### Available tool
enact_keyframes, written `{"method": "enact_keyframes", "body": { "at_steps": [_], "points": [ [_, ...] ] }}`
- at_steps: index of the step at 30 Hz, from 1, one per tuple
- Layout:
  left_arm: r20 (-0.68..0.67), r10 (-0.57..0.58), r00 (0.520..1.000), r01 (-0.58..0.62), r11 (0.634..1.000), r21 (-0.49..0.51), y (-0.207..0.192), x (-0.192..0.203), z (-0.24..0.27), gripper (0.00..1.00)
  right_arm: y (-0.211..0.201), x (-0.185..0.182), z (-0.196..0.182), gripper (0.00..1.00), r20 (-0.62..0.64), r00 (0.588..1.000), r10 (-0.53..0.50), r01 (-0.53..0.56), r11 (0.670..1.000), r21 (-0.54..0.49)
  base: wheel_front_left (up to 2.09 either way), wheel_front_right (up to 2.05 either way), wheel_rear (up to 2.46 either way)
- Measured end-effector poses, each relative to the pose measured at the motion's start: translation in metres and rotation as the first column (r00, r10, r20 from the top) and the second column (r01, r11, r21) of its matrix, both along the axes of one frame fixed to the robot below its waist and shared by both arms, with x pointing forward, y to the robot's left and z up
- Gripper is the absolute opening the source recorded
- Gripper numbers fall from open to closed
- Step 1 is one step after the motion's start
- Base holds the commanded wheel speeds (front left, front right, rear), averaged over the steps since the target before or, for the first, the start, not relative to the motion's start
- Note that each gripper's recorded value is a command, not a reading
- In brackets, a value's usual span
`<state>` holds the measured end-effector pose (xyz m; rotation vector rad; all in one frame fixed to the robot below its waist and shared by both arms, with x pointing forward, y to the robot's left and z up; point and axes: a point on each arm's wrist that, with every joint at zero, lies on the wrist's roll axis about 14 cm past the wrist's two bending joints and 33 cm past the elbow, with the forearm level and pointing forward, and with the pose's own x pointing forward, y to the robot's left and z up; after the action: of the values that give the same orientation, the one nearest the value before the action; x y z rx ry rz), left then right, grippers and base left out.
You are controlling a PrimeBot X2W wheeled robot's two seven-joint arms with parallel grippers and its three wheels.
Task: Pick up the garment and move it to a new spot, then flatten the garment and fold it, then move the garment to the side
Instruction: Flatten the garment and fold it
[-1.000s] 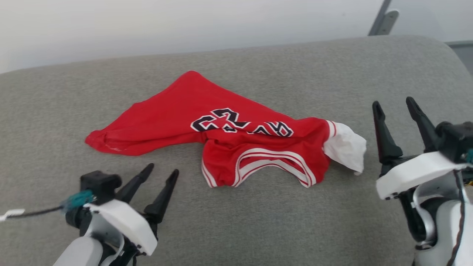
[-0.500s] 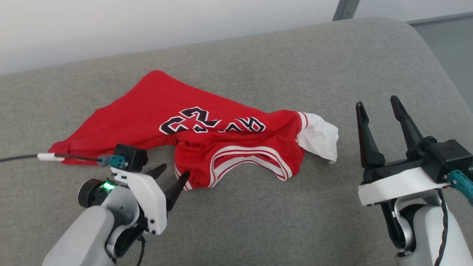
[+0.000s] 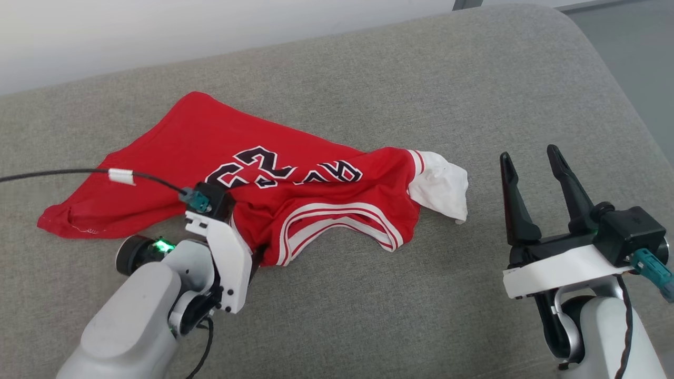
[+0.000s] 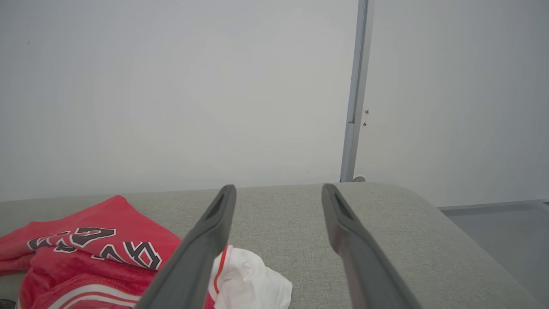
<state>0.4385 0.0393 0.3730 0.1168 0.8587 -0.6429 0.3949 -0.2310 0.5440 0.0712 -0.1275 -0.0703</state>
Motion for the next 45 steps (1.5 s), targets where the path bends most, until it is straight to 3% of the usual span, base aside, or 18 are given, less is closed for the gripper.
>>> {"method": "enact_keyframes", "body": {
  "at_steps": [1,9,16,25,31,39,45],
  "points": [
    [-0.004,-0.006,1.000,0.006,1.000,0.009,-0.001,0.000,-0.001,0.00,0.000,0.000,-0.001,1.00,-0.003,1.000,0.000,0.000,1.000,0.001,0.00,0.00,0.00],
    [-0.006,0.007,1.000,-0.007,1.000,0.007,0.005,0.000,0.002,0.00,0.006,0.008,-0.003,1.00,0.000,1.000,0.019,-0.019,1.000,0.008,0.00,0.00,0.00],
    [0.029,0.165,0.986,-0.166,0.986,0.033,0.070,0.003,0.011,0.00,0.018,0.017,-0.001,1.00,0.012,0.998,0.055,-0.055,0.998,0.017,0.00,0.00,0.00],
    [0.070,0.395,0.916,-0.400,0.912,0.089,0.170,-0.024,0.026,0.00,0.040,0.025,0.001,1.00,0.009,0.993,0.116,-0.116,0.993,0.024,0.00,0.00,0.00],
    [0.146,0.468,0.871,-0.486,0.866,0.122,0.217,-0.037,0.046,0.00,0.052,0.025,0.005,1.00,0.015,0.989,0.148,-0.148,0.989,0.018,0.00,0.00,0.00],
    [0.211,0.264,0.941,-0.280,0.959,0.050,0.148,-0.041,0.078,0.00,0.060,0.026,0.007,1.00,0.011,0.986,0.169,-0.169,0.985,0.016,0.00,0.00,0.00],
    [0.191,0.089,0.978,-0.101,0.993,0.055,0.089,-0.054,0.076,0.00,0.060,0.027,0.004,1.00,0.005,0.985,0.171,-0.171,0.985,0.021,0.00,0.00,0.00]
  ]
}}
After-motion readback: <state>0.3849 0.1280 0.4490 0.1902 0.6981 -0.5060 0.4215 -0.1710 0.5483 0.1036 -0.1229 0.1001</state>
